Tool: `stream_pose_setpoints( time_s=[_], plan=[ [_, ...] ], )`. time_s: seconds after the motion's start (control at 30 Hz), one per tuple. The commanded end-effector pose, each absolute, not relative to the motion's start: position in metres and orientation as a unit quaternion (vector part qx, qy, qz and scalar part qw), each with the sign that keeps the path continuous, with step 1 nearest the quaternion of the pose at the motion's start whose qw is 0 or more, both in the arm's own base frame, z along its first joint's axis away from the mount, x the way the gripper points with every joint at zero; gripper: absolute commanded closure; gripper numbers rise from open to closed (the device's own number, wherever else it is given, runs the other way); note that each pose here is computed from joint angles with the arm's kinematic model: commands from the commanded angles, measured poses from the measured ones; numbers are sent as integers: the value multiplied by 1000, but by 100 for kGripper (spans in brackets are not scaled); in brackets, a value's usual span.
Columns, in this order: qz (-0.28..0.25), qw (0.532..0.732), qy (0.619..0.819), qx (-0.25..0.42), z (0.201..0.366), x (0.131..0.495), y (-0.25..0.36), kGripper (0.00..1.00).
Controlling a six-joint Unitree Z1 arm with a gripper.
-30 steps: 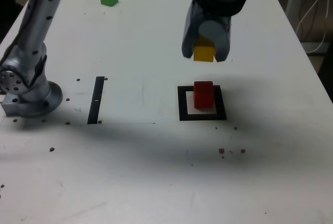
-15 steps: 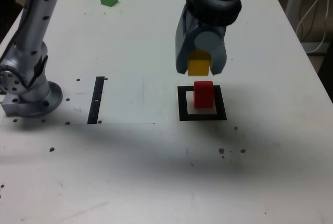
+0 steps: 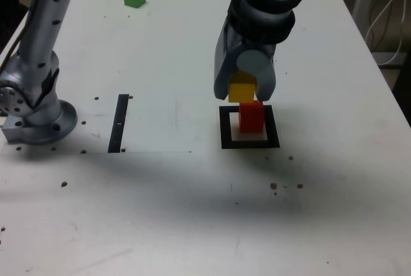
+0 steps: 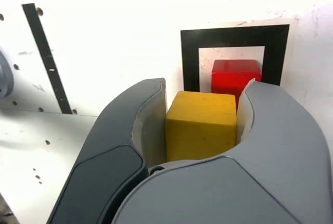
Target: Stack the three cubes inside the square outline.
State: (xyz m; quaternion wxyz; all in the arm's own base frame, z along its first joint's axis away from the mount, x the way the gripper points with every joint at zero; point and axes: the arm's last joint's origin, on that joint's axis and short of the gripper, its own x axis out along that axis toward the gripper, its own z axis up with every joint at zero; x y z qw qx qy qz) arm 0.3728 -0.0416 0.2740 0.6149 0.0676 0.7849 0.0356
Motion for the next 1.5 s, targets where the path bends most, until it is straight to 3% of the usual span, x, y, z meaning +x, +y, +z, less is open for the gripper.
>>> stream_pose_setpoints(
  time_s=[0.0,0.23,0.6,0.83,1.03,1.33,1.47],
  plan=[
    [34,611,788,66,266,377,-42,83],
    [33,615,785,64,255,385,-43,80],
    [34,617,784,65,252,388,-43,74],
    [42,619,782,66,248,391,-38,59],
    [43,612,787,70,243,390,-34,54],
    [27,613,787,72,247,387,-34,38],
    [25,618,783,69,250,388,-35,18]
  ],
)
